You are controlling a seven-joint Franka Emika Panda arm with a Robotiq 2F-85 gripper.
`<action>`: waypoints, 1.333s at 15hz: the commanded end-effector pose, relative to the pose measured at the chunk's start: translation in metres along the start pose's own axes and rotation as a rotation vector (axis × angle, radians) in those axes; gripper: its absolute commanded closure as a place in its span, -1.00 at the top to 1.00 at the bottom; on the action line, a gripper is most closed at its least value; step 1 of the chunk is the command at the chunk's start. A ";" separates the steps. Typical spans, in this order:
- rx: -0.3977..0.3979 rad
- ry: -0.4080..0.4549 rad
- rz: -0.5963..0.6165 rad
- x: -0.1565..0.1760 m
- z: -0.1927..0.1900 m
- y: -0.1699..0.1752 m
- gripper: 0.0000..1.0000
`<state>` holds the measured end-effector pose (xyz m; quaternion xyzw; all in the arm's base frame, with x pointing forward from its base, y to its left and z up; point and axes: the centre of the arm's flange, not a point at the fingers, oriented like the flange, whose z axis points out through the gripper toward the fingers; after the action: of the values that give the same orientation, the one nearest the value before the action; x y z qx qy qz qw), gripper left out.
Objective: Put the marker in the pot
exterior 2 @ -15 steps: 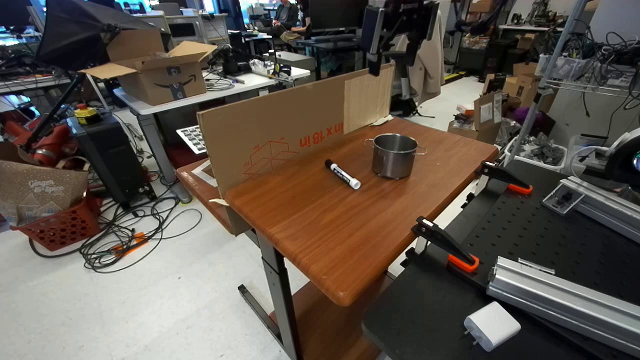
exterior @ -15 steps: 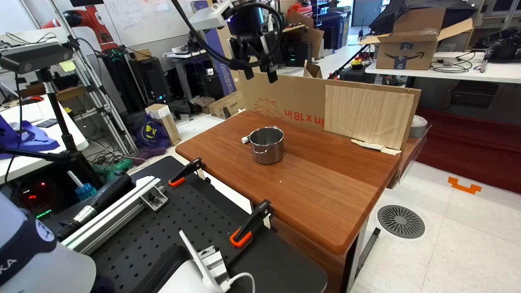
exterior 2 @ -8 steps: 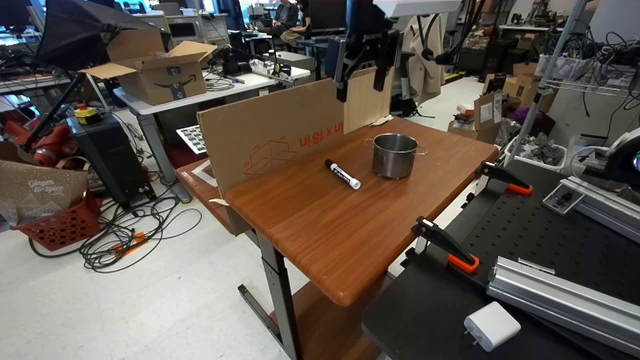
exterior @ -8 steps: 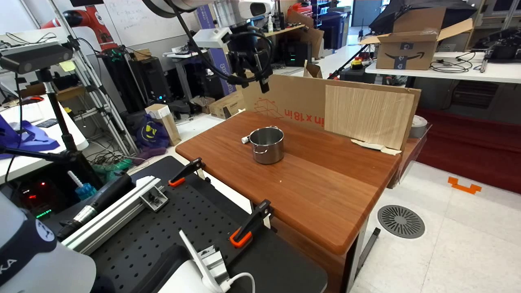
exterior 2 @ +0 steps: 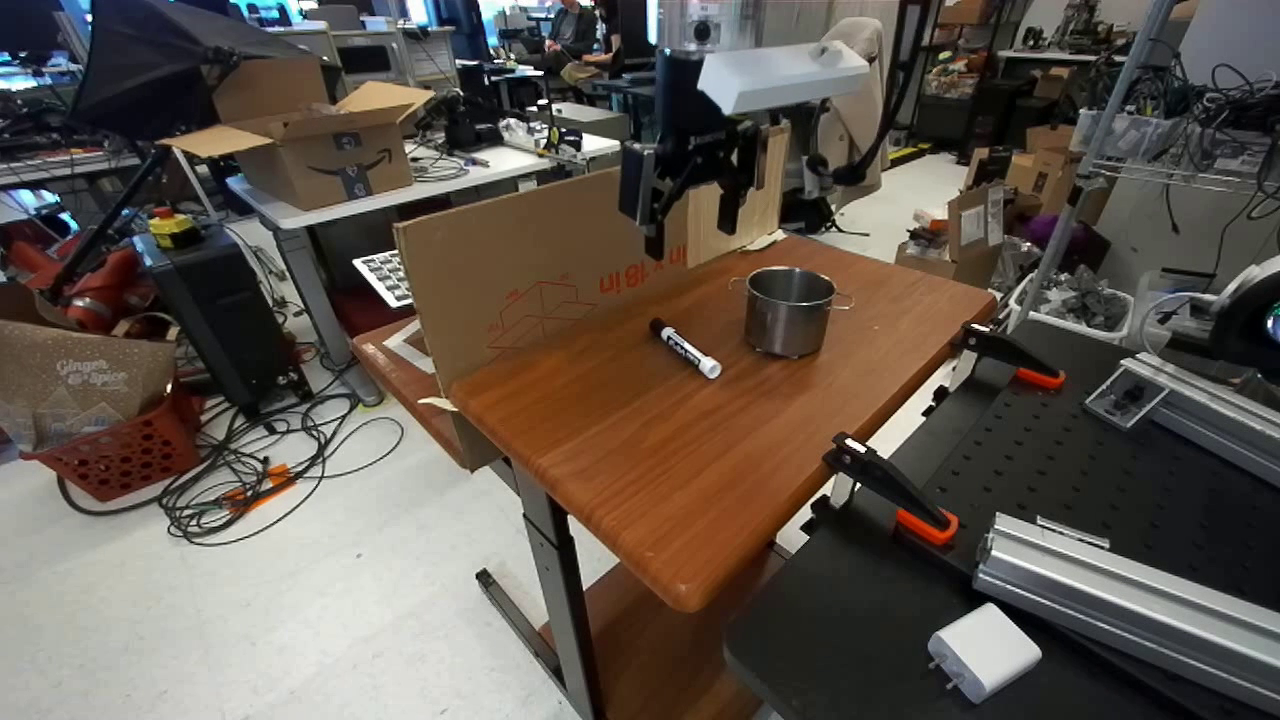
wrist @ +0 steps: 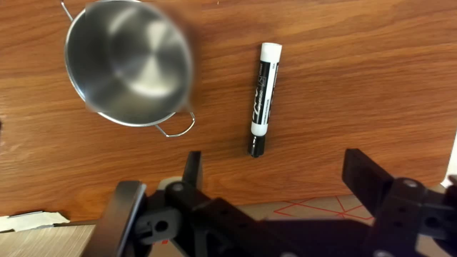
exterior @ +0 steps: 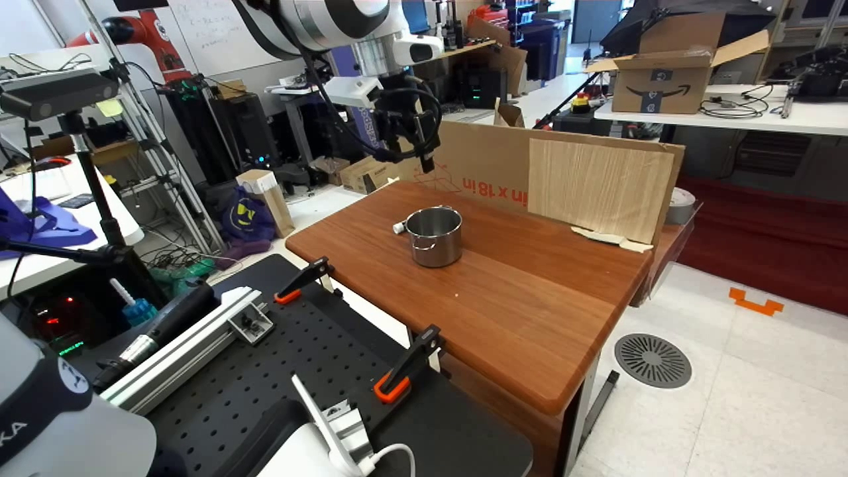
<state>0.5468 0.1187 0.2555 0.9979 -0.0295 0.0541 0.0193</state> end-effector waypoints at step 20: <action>-0.031 -0.083 -0.039 0.045 0.115 -0.039 0.50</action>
<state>0.5964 0.1490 0.1491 0.9993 -0.0135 0.0143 0.0332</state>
